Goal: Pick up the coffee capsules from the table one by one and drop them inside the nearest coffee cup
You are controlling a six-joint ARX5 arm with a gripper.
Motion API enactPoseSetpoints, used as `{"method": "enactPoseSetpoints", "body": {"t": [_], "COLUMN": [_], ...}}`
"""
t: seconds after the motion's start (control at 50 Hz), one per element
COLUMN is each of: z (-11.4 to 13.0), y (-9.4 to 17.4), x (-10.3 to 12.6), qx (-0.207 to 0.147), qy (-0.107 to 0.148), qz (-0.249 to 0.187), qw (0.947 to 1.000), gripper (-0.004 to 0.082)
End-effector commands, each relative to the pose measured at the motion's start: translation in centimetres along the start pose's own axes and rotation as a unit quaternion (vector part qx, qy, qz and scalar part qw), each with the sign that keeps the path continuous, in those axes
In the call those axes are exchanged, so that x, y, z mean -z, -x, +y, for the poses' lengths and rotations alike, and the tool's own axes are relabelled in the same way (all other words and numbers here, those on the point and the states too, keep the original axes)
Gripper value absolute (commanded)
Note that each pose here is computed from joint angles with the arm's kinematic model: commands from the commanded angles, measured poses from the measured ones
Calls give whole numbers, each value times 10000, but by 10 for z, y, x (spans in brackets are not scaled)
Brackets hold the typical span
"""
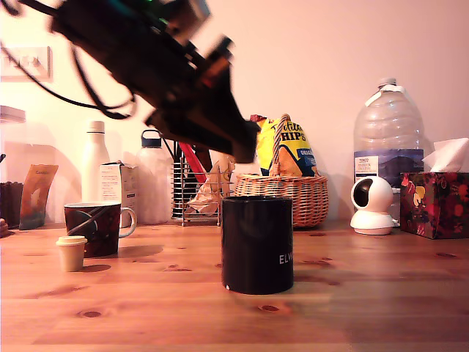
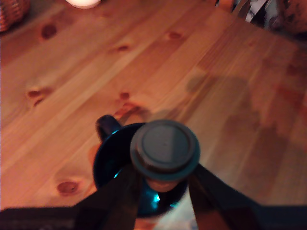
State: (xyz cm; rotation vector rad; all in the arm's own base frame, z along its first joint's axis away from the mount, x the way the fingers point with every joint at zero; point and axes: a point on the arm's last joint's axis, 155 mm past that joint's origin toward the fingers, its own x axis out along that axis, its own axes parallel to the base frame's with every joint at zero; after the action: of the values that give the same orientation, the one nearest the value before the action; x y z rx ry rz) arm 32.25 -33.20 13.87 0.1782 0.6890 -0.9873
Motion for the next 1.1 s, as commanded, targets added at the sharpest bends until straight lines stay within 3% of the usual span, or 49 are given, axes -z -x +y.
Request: {"method": "enactPoseSetpoints", "body": {"t": [0.0, 0.38, 1.08], "z": [0, 8, 8], "y": [-12, -27, -26], "x": [7, 13, 19], "qx": [0, -170, -179], "qy": [-68, -109, -74], "qz": [180, 702, 823], "qw": [9998, 9973, 9964], "gripper": [248, 248, 252]}}
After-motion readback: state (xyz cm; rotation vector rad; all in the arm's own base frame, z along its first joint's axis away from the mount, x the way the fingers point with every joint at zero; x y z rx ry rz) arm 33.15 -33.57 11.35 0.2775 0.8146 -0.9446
